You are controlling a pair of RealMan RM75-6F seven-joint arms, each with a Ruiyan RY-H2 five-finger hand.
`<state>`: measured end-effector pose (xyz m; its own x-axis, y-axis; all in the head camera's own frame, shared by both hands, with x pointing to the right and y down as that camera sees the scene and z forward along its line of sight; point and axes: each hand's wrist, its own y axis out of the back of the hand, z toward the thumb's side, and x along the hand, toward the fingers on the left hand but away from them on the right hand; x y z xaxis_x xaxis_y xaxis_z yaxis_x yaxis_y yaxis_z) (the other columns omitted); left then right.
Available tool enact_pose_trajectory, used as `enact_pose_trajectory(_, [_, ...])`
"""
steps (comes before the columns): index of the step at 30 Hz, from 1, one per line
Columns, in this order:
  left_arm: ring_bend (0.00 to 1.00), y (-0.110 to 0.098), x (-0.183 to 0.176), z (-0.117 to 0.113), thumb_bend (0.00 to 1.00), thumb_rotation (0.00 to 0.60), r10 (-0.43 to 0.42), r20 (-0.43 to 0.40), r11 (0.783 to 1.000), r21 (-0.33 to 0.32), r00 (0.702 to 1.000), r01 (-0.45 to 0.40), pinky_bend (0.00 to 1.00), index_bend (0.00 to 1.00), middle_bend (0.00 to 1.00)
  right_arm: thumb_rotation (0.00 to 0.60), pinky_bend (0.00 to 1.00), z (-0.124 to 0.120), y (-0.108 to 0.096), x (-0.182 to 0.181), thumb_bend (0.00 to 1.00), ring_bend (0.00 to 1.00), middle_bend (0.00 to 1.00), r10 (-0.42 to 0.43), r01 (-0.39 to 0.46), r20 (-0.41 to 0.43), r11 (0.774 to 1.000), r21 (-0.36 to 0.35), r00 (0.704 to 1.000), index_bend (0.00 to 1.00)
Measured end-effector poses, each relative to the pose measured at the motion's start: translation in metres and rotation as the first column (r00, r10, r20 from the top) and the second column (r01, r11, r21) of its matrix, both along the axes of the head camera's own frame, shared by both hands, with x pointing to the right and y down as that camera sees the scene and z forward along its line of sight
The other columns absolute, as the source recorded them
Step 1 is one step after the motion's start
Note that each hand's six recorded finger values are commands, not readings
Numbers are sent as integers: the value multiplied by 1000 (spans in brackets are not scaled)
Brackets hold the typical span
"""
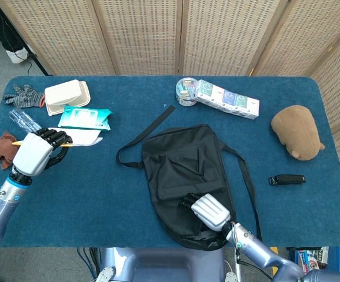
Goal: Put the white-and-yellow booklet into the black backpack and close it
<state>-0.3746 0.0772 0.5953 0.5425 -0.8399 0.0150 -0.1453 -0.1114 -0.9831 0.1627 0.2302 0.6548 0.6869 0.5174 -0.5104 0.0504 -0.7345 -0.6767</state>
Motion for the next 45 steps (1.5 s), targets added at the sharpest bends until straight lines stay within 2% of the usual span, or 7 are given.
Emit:
enact_pose_trajectory(3, [589,1,-3,-1,544,600,1,-5,1000,2,1000,-1,646,820,707,600,751,2,-7,-6,479,500,547,13,-12,8,1000,-23,1000,528])
enact_pose_trajectory(6, [589,2,-6,-2,545,600,3,-12,1000,5,1000,-3,646,820,707,600,799,5,-17,-13,507,527,575,41,-40,19,997,-61,999,550])
enact_pose_trajectory(16, [589,11,-9,-9,544,600,48,-55,999,27,997,-47,645,828,713,600,822,3,-66,-42,566,535,586,175,-164,53,972,-165,983,559])
enact_pose_trajectory(22, [589,25,2,-13,545,600,125,-122,992,38,985,-122,646,831,715,600,825,3,-85,-51,587,537,589,240,-228,37,951,-208,970,559])
enact_pose_trajectory(33, [589,65,45,-23,541,600,294,-287,956,83,912,-282,646,833,717,600,852,1,-127,-76,626,540,592,380,-364,6,893,-266,925,558])
enact_pose_trajectory(41, [589,75,57,-22,538,600,308,-355,950,77,882,-301,646,835,717,600,851,-2,-161,-118,629,540,592,385,-380,-17,902,-204,923,554])
enact_pose_trajectory(45, [590,83,69,-24,536,600,342,-407,938,89,847,-336,646,835,717,600,851,2,-171,-121,629,540,592,395,-396,-43,901,-179,918,553])
